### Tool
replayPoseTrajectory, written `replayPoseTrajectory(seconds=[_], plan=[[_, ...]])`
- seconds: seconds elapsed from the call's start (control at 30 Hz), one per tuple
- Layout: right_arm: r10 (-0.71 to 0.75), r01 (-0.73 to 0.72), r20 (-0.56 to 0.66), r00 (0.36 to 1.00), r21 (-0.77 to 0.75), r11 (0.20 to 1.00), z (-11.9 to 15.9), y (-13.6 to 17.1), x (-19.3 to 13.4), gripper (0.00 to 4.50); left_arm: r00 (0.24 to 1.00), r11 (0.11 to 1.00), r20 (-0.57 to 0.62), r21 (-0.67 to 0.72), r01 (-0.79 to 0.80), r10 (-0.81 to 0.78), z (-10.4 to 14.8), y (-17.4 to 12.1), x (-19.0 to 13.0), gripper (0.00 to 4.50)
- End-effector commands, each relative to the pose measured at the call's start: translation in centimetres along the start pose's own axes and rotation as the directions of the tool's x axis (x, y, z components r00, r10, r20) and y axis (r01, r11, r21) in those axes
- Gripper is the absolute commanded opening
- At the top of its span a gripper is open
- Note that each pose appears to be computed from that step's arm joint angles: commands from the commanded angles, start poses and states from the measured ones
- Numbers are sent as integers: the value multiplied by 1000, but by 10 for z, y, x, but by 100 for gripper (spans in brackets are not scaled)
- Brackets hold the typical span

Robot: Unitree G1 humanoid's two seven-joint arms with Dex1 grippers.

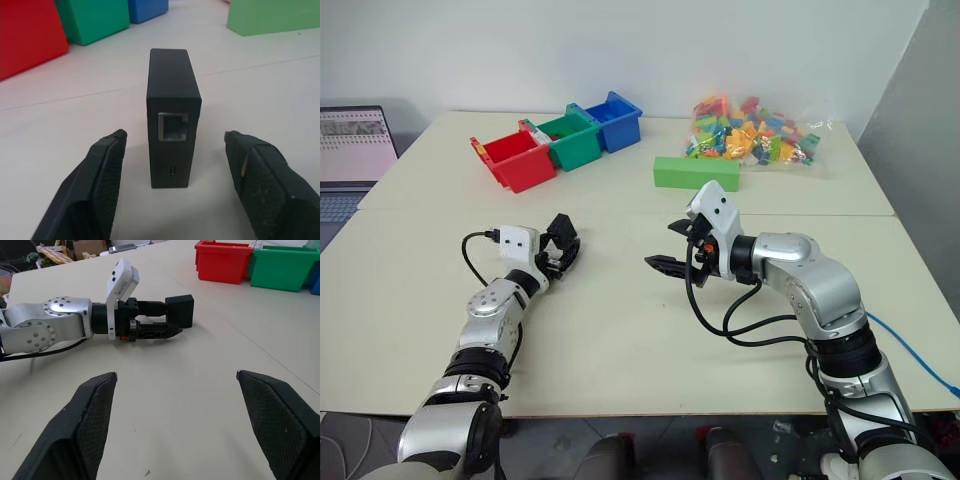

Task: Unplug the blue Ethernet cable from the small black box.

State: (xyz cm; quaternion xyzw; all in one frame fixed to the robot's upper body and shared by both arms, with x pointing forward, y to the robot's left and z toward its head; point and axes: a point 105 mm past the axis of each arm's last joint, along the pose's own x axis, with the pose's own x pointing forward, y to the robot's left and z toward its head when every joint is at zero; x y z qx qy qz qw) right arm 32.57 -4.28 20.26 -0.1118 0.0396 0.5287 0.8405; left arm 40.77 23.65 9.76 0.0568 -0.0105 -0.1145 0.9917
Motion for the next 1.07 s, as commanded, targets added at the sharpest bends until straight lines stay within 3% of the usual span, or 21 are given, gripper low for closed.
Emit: replayPoseTrajectory(seconds=[0.03, 0.17, 0.23, 0.3, 0.5, 0.63, 0.93, 1.07], plan=[[-9, 11, 33, 999, -58, 998, 14, 2, -5, 404, 999, 999, 30, 23, -32, 31, 14, 11, -11, 386], [-35, 36, 19, 999, -56, 998, 7, -2, -14, 404, 1000, 998, -9, 68, -15, 16, 20, 13, -31, 386], [-58, 58, 10, 998, -58, 997, 1, -6, -23, 404, 997, 991, -46, 109, 73, -68, 25, 6, -47, 386], [-82, 82, 3, 997, -60, 995, -6, -11, -31, 404, 995, 973, -53, 212, 89, -80, 34, 7, -63, 386], [-152, 151, -20, 988, -35, 988, -23, -29, -61, 404, 980, 960, -152, 229, 163, -130, 52, 22, -93, 386], [-149, 147, -75, 986, -26, 989, -32, -38, -93, 404, 950, 926, -216, 254, 279, -227, 79, 31, -114, 386], [-147, 144, -85, 985, -36, 989, -26, -46, -115, 404, 915, 902, -270, 235, 363, -298, 105, 32, -128, 386], [-151, 147, -89, 985, -42, 988, -26, -48, -116, 404, 886, 882, -326, 227, 412, -330, 99, 28, -132, 386]])
